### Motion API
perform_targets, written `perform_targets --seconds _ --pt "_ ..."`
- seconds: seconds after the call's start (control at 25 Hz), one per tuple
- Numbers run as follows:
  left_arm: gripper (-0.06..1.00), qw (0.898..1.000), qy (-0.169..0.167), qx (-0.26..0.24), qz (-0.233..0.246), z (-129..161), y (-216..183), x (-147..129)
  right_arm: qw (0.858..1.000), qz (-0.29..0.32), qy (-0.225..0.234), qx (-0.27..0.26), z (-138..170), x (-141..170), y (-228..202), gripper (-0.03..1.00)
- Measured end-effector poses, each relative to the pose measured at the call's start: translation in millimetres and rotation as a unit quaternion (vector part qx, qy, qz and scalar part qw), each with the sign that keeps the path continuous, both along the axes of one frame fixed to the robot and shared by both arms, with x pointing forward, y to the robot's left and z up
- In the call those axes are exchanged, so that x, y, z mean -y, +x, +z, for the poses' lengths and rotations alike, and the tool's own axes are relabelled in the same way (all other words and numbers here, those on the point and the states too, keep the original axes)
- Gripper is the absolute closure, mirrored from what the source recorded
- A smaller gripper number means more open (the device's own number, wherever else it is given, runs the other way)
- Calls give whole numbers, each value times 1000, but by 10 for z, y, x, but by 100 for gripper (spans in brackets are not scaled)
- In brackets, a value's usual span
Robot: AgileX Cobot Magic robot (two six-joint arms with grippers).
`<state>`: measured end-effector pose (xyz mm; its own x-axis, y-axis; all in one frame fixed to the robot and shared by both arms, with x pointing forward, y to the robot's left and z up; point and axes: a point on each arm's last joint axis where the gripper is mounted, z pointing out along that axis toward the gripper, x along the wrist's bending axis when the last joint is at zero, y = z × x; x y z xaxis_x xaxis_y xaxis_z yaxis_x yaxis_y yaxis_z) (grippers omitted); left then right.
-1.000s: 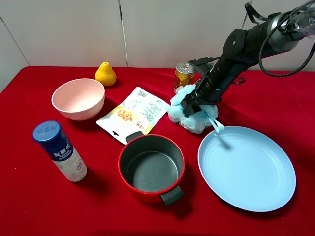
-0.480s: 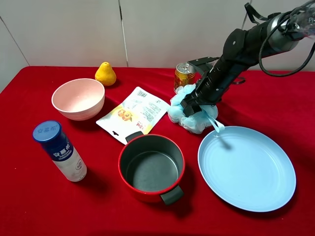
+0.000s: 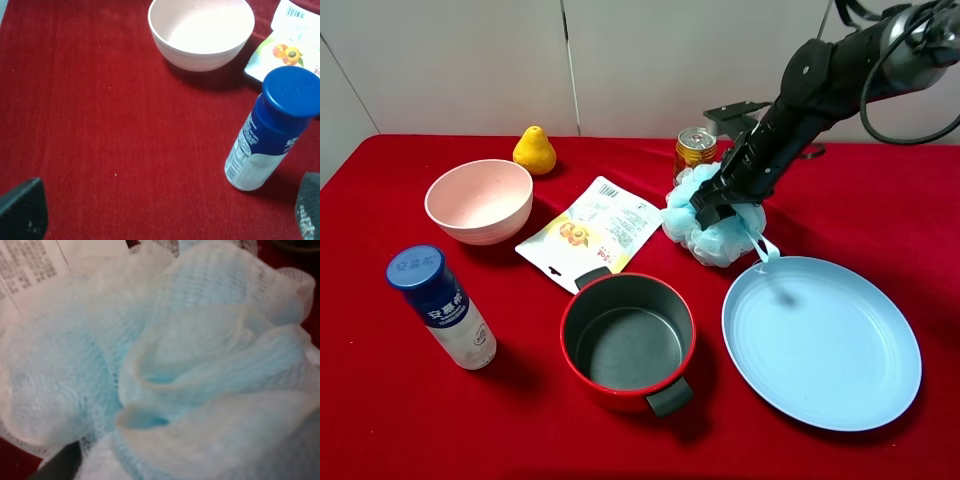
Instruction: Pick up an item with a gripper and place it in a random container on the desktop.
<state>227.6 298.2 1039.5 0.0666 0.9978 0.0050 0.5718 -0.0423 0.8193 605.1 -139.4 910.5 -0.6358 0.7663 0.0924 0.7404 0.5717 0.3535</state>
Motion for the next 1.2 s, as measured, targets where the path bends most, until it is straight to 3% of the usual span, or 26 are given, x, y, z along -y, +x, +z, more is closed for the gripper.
perform_targets --seconds 0.6,1.2 --pt "-5 1000 0 0 0 0 0 0 1000 5 6 7 462 41 -132 60" --pt "-5 1000 0 0 0 0 0 0 999 -11 4 -37 844 108 -379 62"
